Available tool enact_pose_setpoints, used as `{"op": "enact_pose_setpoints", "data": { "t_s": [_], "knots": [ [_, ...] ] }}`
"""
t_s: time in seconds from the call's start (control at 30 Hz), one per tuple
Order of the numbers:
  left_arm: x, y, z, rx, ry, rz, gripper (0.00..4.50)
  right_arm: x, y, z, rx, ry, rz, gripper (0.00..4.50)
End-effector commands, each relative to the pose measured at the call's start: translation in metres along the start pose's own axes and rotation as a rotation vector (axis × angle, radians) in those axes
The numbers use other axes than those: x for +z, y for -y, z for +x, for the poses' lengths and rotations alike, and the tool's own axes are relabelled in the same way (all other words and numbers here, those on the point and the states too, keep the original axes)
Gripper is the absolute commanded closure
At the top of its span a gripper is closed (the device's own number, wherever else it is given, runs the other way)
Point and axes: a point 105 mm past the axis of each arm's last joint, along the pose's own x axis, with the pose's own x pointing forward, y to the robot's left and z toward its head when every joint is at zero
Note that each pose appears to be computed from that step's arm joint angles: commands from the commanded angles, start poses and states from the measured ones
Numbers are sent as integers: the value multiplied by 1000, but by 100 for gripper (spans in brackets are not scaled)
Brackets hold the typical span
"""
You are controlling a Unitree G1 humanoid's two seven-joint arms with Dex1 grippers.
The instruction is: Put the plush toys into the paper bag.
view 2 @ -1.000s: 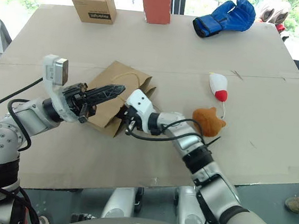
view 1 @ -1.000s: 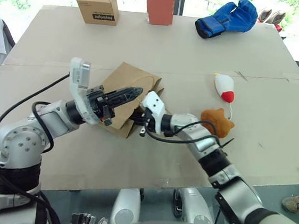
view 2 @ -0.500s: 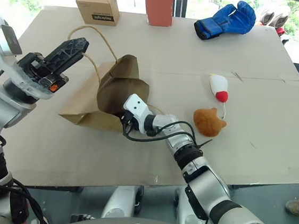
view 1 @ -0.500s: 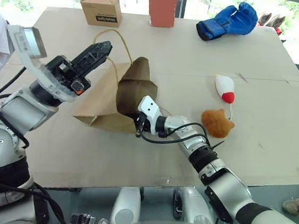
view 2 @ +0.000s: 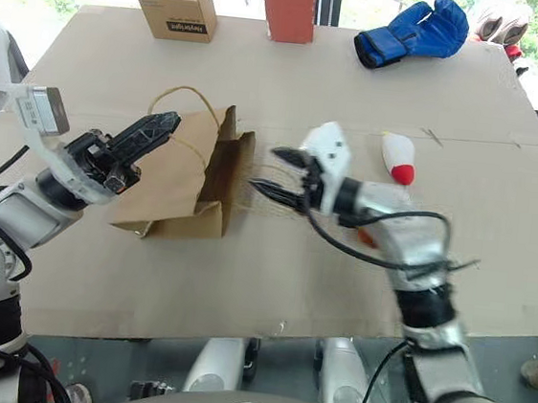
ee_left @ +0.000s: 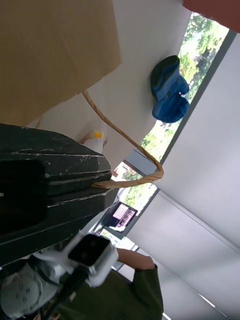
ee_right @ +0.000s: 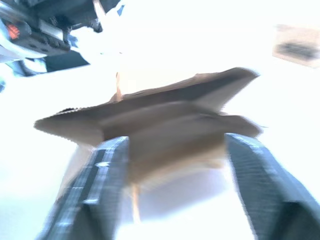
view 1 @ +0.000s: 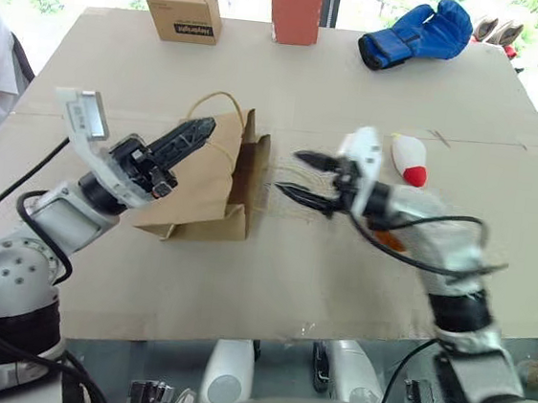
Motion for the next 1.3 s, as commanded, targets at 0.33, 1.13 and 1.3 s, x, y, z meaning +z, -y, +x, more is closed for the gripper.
{"op": "enact_pose_setpoints", "data": {
  "t_s": [0.33,1.13,1.3],
  "knots": [
    [-1,8,17,-110,-12,75,450,-98,36,-119,-623,-596,42,61],
    [-4,43,38,-359,-42,59,450,-22,-8,59,161,-111,-676,439],
    [-6,43,44,-367,-45,72,450,-21,-25,81,305,-54,-767,439]
  ]
}}
